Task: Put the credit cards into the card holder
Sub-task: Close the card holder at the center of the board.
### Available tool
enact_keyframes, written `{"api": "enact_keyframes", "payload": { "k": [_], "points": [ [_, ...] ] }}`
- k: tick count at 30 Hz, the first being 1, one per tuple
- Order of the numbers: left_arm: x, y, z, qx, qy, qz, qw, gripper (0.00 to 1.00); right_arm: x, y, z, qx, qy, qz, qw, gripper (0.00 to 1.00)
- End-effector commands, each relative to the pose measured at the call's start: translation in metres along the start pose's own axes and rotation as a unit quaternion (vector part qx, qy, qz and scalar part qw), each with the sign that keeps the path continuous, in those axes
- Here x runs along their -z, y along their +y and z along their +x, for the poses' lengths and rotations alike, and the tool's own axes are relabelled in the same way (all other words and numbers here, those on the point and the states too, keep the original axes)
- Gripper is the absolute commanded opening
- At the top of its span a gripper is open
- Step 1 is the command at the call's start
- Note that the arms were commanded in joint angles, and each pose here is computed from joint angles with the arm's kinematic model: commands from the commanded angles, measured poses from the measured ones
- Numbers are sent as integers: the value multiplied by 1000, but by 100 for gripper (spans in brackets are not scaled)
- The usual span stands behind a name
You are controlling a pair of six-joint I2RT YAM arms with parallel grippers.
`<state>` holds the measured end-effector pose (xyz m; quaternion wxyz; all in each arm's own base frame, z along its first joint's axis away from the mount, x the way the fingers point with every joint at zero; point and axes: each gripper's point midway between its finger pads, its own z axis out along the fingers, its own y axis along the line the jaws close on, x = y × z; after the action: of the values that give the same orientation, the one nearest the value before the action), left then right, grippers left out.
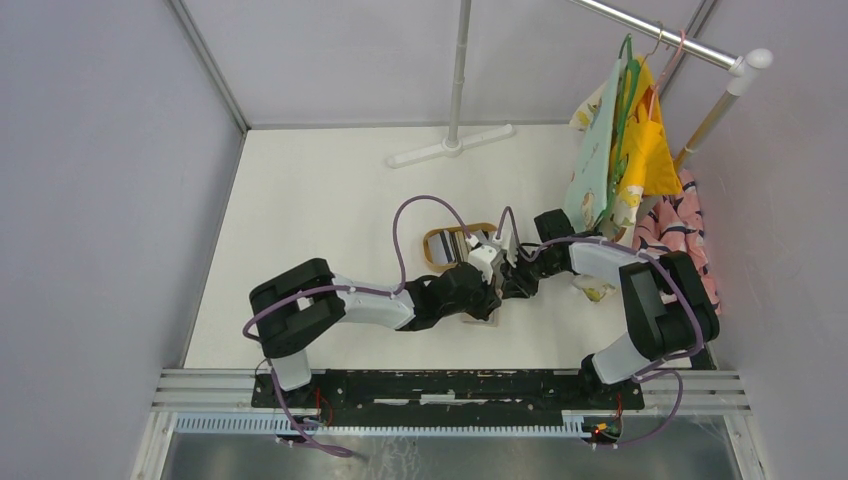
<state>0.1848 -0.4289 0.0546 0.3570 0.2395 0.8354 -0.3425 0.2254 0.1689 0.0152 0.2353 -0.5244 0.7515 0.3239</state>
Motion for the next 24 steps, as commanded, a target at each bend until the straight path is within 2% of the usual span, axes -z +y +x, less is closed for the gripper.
{"api": "enact_keyframes", "payload": {
  "k": [1, 7, 14, 20, 24],
  "points": [
    [-8, -11, -6, 24, -18, 21, 999, 15, 17, -21, -17, 8, -14, 59, 998, 26],
    [-12, -10, 3, 24, -9, 26, 999, 32, 35, -21, -40, 29, -74, 88, 993, 27],
    [-5, -24, 3, 17, -18, 77, 997, 51, 24, 15, -57, 14, -146, -22, 989, 27],
    [-3, -39, 6, 8, -18, 124, 992, 55, 11, 22, -53, -52, -160, -67, 984, 23],
    [0, -49, 4, 6, -21, 151, 988, 56, 5, 16, -48, -76, -151, -54, 984, 21]
  ]
}}
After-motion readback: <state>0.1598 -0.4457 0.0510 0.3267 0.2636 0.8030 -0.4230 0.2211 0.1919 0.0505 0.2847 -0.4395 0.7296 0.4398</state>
